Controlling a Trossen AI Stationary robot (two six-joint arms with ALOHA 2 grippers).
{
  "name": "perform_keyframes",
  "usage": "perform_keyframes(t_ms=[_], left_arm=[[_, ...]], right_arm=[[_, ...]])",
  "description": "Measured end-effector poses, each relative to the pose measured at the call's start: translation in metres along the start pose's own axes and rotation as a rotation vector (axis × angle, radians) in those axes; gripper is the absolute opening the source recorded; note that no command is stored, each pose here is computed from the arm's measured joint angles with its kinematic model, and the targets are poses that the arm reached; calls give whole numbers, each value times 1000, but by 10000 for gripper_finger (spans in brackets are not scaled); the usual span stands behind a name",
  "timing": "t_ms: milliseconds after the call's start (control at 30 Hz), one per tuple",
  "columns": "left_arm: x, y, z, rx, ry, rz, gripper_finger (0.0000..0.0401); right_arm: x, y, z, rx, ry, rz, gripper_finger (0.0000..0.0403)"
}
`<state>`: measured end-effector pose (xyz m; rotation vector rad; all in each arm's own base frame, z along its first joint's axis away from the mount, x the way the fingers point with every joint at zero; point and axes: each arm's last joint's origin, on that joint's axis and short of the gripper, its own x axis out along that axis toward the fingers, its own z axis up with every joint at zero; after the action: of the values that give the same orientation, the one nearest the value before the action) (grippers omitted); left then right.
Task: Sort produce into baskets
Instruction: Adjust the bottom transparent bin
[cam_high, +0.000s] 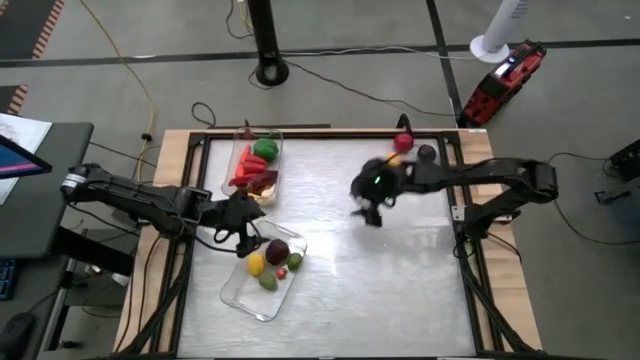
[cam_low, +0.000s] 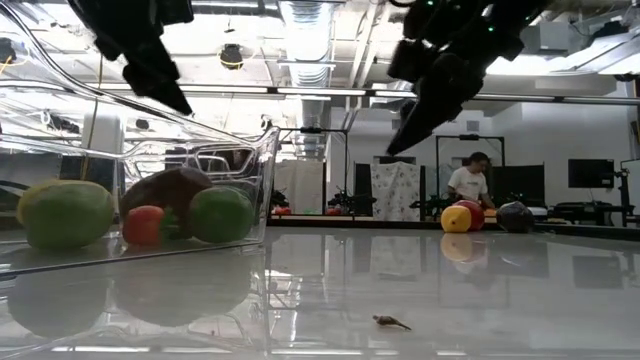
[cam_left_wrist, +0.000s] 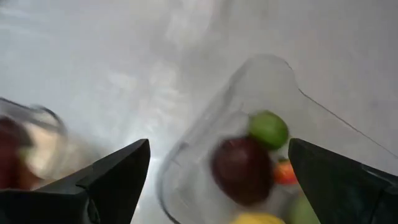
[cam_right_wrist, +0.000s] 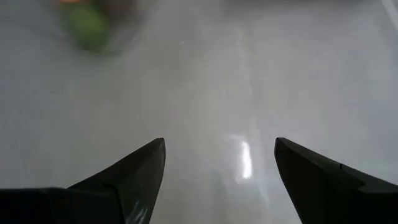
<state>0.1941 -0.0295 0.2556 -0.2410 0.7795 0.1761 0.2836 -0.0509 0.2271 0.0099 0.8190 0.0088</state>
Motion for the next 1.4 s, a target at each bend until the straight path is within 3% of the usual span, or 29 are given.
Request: perform_keyframes(t_ms=[233,400,767,1100,1400], left_arm=[[-27,0,18,33,-150,88,368],[-48,3,20,30,-239,97,368],[-70,11,18,-20,-333,120,368],[-71,11,18,-20,-338,119,368],[-70,11,17,-17,-328,122,368]], right_arm=[[62,67,11,-142,-143,140,326],[91,94,16,-199,-305,148,326],[141,89,41,-209,-328,112,326],[136,62,68,-221,-408,20,326],[132,58,80,-253,-441,-13,326]])
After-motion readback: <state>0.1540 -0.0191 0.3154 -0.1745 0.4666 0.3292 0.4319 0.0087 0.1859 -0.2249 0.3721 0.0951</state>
